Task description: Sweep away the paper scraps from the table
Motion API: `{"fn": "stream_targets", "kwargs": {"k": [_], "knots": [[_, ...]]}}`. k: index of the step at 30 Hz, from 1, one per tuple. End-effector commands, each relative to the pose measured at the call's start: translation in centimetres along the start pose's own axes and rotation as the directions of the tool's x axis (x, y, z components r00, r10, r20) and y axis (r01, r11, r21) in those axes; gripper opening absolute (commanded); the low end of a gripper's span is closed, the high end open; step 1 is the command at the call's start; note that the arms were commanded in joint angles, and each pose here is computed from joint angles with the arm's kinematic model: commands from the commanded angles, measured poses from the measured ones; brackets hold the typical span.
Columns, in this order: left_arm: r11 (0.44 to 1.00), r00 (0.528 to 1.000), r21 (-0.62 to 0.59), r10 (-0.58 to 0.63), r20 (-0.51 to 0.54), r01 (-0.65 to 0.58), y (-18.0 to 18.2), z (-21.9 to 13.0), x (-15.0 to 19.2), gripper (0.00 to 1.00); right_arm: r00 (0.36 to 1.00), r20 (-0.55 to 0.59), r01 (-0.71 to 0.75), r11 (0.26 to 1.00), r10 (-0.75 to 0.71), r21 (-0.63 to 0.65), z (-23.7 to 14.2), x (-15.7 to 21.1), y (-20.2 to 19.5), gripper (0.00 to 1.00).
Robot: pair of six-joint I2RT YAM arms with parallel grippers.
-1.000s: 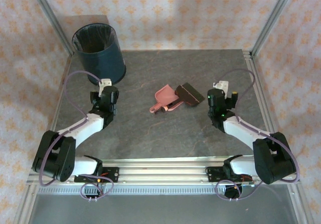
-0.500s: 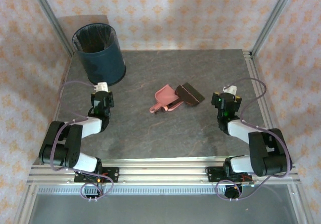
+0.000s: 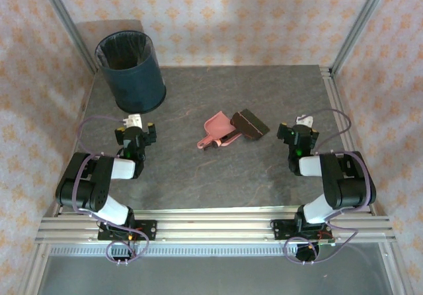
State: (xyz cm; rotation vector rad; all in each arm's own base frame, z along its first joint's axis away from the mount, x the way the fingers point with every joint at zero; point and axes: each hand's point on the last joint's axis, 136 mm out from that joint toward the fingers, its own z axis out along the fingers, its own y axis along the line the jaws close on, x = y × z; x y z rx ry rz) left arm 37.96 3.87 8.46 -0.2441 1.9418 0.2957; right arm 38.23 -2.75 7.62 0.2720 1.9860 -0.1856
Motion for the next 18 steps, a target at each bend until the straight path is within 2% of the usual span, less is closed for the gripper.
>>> {"fn": "stream_targets", "kwargs": {"k": [1, 6, 18], "knots": [[1.000, 0.998, 0.002, -0.031, 0.055, 0.031, 0.1, 0.1, -1.8, 1.00, 0.998, 0.051, -0.040, 0.999, 0.040, -0.012, 0.1, -1.7, 0.2, 1.00], [0.998, 0.999, 0.063, -0.005, 0.037, 0.003, -1.0, 0.3, -1.6, 1.00, 0.998, 0.050, -0.039, 0.999, 0.040, -0.013, 0.1, -1.7, 0.2, 1.00], [0.995, 0.999, 0.098, -0.014, 0.032, 0.010, -1.2, 0.4, -1.6, 1.00, 0.998, 0.053, -0.040, 0.999, 0.041, -0.011, 0.1, -1.7, 0.1, 1.00]]}}
